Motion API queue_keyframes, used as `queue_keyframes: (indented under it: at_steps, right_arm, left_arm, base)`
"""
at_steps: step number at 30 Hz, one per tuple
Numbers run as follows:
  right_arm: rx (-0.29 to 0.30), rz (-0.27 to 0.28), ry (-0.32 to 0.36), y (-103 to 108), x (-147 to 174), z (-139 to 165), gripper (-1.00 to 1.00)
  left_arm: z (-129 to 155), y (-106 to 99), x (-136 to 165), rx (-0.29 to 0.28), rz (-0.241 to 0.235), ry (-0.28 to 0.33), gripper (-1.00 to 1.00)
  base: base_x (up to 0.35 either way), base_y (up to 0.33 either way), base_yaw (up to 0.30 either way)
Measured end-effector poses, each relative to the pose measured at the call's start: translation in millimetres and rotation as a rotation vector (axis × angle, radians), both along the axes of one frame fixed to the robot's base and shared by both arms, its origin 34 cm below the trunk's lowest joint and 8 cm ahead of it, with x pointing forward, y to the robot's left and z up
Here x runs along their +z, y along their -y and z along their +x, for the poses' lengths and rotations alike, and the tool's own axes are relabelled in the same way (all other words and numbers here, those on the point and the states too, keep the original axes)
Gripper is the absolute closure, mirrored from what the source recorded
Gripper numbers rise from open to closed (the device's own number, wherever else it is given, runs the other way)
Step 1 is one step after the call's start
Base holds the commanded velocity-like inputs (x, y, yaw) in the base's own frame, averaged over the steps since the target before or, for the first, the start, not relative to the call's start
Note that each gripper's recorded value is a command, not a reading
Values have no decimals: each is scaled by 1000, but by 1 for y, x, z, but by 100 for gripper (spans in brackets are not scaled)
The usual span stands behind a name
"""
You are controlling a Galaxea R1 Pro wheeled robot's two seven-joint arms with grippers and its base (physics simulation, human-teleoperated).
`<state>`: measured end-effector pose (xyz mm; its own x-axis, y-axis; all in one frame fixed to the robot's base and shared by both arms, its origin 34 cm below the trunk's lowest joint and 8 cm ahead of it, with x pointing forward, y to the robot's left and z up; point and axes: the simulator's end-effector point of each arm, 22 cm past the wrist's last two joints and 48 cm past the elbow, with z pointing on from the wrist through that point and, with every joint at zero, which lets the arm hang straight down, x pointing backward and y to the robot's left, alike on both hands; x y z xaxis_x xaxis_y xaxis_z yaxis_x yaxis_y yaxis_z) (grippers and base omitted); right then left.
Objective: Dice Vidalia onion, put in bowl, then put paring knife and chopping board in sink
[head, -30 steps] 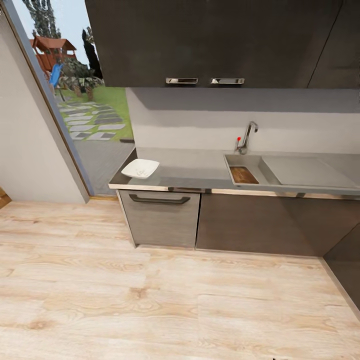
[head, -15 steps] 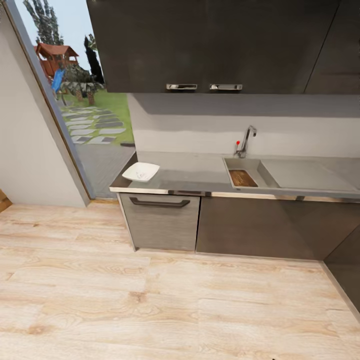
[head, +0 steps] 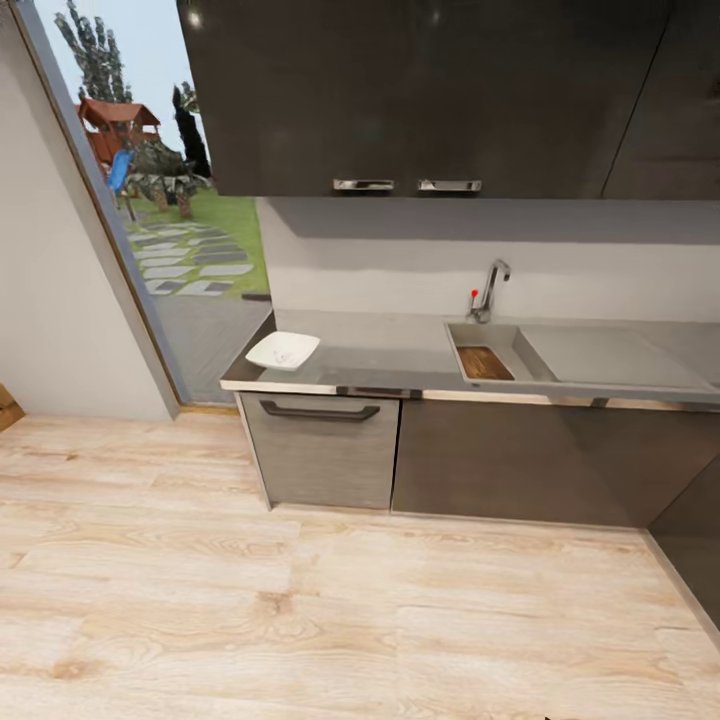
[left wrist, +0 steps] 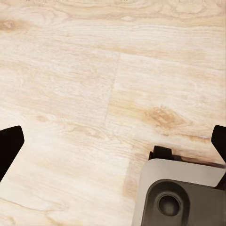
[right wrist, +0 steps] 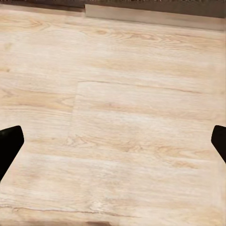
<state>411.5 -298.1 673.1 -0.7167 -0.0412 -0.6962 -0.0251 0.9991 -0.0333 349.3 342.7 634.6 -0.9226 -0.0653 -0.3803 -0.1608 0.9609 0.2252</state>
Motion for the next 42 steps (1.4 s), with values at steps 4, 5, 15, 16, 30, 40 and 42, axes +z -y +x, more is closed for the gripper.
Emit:
queue_keyframes:
  at_steps: [4, 5, 15, 16, 30, 40, 42]
  right_arm:
    - [0, 0, 6, 0, 2, 2, -100]
    - [0, 0, 8, 0, 2, 3, -100]
    - [0, 0, 25, 0, 7, 8, -100]
    - [0, 0, 27, 0, 8, 8, -100]
    - [0, 0, 49, 0, 15, 16, -100]
    - [0, 0, 65, 0, 20, 20, -100]
    - [0, 0, 68, 0, 21, 21, -100]
  left_arm:
    - [2, 0, 2, 0, 0, 6, -100]
    - [3, 0, 2, 0, 0, 8, -100]
    - [9, 1, 6, 0, -1, 24, -100]
    - [9, 1, 6, 0, -2, 25, -100]
    - [17, 1, 12, -1, -2, 47, -100]
    - [23, 1, 16, -1, -2, 63, -100]
    - [24, 1, 16, 0, -2, 66, -100]
  base:
    - [0, 0, 0]
    - [0, 0, 0]
    - [0, 0, 0]
    - [0, 0, 0]
    - [0, 0, 0]
    - [0, 0, 0]
    - [0, 0, 0]
